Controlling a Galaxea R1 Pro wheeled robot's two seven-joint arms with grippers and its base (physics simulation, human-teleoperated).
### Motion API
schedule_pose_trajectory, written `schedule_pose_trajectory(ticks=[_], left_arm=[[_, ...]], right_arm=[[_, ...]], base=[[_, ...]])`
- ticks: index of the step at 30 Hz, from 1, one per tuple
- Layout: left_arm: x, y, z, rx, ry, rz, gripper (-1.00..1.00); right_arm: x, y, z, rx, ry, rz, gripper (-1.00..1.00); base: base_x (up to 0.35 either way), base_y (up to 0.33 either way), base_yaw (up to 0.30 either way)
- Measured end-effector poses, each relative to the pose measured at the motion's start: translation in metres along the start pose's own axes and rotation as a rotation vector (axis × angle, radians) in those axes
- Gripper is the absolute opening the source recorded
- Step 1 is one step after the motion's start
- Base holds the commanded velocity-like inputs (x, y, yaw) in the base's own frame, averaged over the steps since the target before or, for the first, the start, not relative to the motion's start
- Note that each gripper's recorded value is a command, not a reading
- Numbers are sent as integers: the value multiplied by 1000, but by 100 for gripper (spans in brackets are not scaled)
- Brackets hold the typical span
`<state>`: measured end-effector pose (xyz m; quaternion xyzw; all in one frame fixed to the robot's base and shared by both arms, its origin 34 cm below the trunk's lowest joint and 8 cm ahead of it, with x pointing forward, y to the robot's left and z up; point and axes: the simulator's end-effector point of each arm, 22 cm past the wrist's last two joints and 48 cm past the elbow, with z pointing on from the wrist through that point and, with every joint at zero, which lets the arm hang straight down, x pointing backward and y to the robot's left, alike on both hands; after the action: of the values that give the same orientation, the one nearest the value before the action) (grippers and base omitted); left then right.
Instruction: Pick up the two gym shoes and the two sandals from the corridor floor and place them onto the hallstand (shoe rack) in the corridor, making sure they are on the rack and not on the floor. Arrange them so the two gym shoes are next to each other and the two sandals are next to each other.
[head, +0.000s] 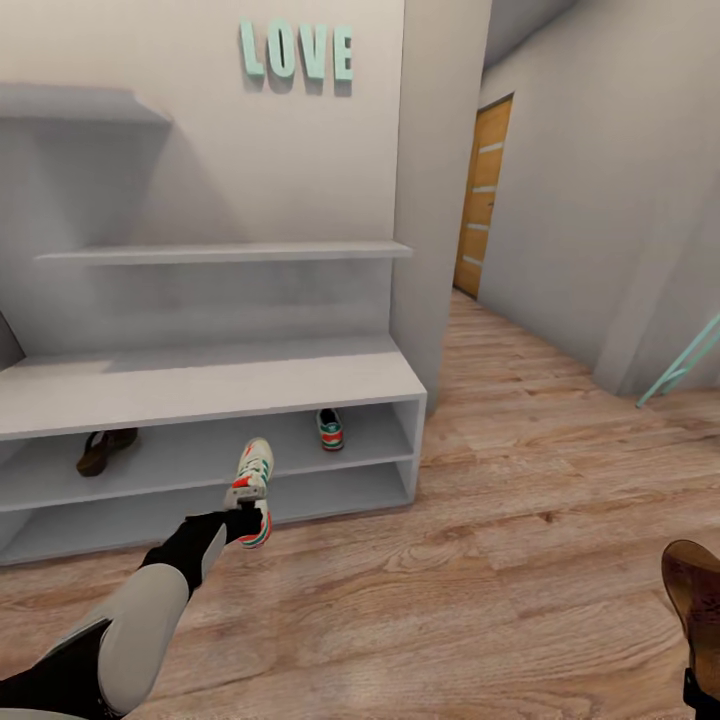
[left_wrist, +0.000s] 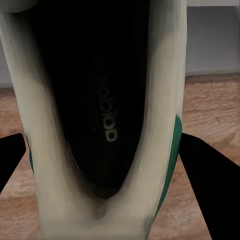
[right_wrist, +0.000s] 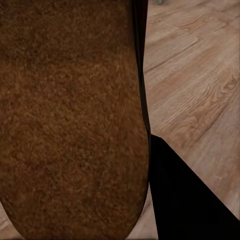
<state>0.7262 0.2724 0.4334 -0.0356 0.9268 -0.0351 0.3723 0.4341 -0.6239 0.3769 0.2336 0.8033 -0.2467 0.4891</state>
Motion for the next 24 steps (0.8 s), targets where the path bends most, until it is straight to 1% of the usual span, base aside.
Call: schedule_pose_trajectory(ticks=[10,24], left_arm=[[28,4,18,-2,16,2,-100],[35,6,21,-7,27,3,-100]], right_arm=[[29,0,5,2,12,-9,-100],[33,0,5,2,19,-15,-100]], base=[[0,0,0],[0,0,0]])
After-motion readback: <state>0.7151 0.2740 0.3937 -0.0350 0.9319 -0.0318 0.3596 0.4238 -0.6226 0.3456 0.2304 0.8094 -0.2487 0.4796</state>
